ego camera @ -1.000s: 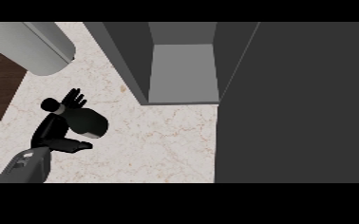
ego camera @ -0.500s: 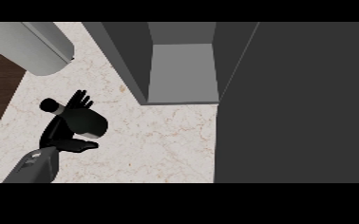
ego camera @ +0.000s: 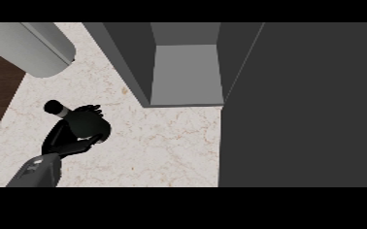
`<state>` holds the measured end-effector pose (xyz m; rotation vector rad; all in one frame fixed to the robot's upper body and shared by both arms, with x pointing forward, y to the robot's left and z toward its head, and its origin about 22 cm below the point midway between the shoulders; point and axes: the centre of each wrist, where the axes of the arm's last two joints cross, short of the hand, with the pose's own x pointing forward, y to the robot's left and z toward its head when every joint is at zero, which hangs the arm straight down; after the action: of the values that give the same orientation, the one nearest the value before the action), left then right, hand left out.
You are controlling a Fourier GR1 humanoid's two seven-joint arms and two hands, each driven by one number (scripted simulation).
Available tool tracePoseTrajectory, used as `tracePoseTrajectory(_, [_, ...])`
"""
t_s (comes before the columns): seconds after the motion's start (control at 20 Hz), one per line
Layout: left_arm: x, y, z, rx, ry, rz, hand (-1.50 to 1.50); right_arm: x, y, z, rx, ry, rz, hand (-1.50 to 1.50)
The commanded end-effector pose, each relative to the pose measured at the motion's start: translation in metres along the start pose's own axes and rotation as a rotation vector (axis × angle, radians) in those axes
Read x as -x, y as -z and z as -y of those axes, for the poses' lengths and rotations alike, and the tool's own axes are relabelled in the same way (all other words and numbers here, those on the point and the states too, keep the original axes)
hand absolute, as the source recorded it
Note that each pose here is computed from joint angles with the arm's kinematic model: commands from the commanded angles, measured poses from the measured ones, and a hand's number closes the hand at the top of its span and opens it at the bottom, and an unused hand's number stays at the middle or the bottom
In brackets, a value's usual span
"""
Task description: Pick up the wine, place it into the cabinet and close the cabinet
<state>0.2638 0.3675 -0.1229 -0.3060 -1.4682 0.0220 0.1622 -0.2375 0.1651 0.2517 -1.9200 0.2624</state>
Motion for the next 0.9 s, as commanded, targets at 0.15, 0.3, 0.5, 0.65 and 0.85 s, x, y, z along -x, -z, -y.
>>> tracePoseTrajectory(0.15, [0.007,-0.006,0.002,0.109,-0.083,0.069,1.50,0.007,-0.003,0.007,0.001,-0.014,-0.017,-1.50])
tracePoseTrajectory(0.3, [0.010,-0.015,-0.002,0.113,-0.086,0.054,1.50,-0.004,-0.006,-0.006,0.006,-0.004,-0.004,-1.50])
tracePoseTrajectory(0.5, [0.042,-0.028,0.024,0.018,-0.087,0.111,1.50,0.006,-0.003,-0.007,0.014,0.011,-0.006,-1.50])
tracePoseTrajectory(0.65, [0.082,-0.079,0.043,-0.130,-0.092,0.115,1.50,-0.003,0.001,0.006,0.034,-0.038,-0.025,-1.50])
tracePoseTrajectory(0.85, [0.107,-0.085,0.086,-0.187,-0.116,0.155,1.50,0.008,-0.002,0.011,0.056,-0.029,-0.032,-1.50])
